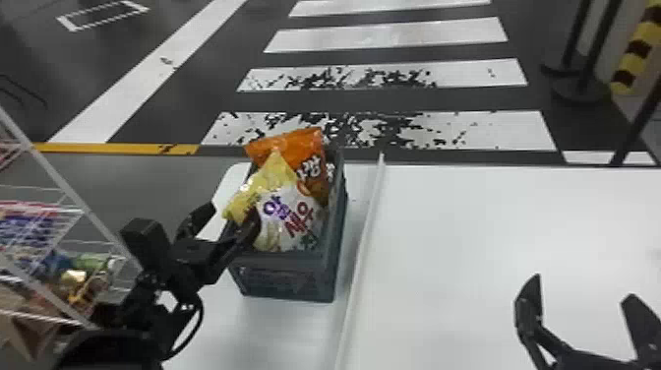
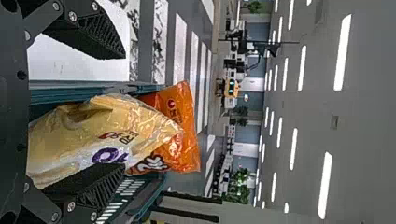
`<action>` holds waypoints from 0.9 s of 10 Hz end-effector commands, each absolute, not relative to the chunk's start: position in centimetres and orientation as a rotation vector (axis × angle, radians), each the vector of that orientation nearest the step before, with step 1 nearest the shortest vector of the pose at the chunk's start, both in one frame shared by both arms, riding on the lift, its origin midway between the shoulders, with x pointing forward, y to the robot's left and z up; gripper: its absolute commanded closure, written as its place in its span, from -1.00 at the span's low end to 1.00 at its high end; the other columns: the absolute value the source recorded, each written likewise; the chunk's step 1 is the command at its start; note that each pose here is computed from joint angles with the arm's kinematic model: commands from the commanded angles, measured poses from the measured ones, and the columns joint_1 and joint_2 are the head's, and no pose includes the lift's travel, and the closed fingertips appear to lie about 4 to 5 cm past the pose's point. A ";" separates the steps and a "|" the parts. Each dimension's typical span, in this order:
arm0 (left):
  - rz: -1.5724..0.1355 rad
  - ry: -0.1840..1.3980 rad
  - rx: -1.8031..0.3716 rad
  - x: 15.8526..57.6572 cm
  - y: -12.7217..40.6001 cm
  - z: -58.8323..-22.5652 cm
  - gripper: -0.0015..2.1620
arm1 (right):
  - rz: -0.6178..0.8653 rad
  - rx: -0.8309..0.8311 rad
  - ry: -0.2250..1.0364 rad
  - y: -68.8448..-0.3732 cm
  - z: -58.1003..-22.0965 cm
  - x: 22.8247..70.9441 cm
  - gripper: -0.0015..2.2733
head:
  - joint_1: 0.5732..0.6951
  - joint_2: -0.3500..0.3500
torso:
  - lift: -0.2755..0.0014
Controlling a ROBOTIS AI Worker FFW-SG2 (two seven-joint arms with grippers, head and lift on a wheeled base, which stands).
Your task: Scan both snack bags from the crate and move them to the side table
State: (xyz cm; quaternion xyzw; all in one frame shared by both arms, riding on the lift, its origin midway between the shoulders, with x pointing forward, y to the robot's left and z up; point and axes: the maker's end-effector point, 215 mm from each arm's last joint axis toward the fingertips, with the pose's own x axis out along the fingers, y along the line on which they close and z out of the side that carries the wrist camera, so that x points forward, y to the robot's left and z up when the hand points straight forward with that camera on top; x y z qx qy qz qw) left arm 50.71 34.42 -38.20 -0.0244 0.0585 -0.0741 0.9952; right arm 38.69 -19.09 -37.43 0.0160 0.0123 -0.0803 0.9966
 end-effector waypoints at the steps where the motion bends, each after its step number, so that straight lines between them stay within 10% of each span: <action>1: -0.176 0.124 -0.059 50.9 33.9 -38.1 -0.83 | -0.162 0.031 0.024 -19.2 -37.4 38.7 -0.92 | 1.00 0.55 | 0.28; 5: -0.223 0.105 -0.065 50.8 32.6 -36.8 -0.64 | -0.165 0.029 0.024 -19.4 -37.4 38.7 -0.92 | 1.00 0.49 | 0.28; 8: -0.231 0.154 -0.078 50.8 32.5 -38.0 -0.05 | -0.166 0.029 0.024 -19.4 -37.4 38.7 -0.92 | 1.00 0.47 | 0.28; 9: -0.228 0.193 -0.084 50.6 32.6 -39.1 0.55 | -0.166 0.029 0.024 -19.4 -37.4 38.7 -0.92 | 1.00 0.47 | 0.28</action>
